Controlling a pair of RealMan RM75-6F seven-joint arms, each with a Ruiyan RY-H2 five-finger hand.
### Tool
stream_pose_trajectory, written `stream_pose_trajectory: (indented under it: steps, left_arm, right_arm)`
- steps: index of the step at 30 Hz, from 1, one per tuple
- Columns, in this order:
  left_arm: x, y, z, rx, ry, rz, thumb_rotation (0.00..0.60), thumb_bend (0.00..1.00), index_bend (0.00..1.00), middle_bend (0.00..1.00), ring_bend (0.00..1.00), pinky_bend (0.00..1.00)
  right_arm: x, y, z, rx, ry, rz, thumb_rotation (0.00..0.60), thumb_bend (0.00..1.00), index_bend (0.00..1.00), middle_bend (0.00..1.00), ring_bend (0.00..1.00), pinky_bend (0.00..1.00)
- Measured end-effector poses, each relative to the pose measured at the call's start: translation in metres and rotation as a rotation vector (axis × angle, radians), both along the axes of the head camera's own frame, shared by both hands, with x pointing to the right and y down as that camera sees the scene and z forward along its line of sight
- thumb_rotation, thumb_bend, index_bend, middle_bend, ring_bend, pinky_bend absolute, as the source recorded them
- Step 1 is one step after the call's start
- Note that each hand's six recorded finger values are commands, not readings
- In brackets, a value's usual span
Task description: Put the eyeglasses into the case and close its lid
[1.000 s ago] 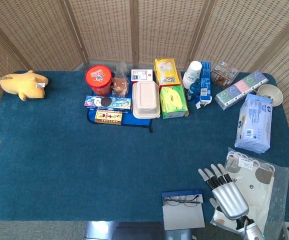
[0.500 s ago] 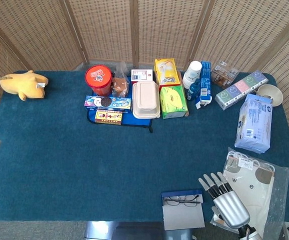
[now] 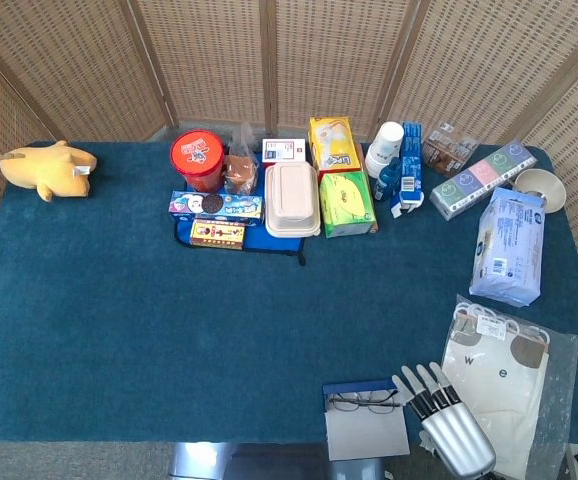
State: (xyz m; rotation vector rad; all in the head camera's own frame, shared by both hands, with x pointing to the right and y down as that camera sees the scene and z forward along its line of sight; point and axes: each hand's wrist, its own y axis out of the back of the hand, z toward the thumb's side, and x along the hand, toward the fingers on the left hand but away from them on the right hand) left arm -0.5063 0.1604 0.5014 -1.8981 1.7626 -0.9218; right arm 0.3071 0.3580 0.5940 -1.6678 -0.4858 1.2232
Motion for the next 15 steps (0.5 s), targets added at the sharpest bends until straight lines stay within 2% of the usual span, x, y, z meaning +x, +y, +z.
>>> stream_pose_trajectory:
  steps: [15]
  left_arm:
    - [-0.008,0.009,-0.011,0.026,0.017,-0.001,0.6,0.31,0.15,0.27,0.18,0.07]
  right_arm:
    - [0.011,0.027,0.006,-0.011,0.019,0.003,0.6,0.23,0.0,0.0,0.0,0.06]
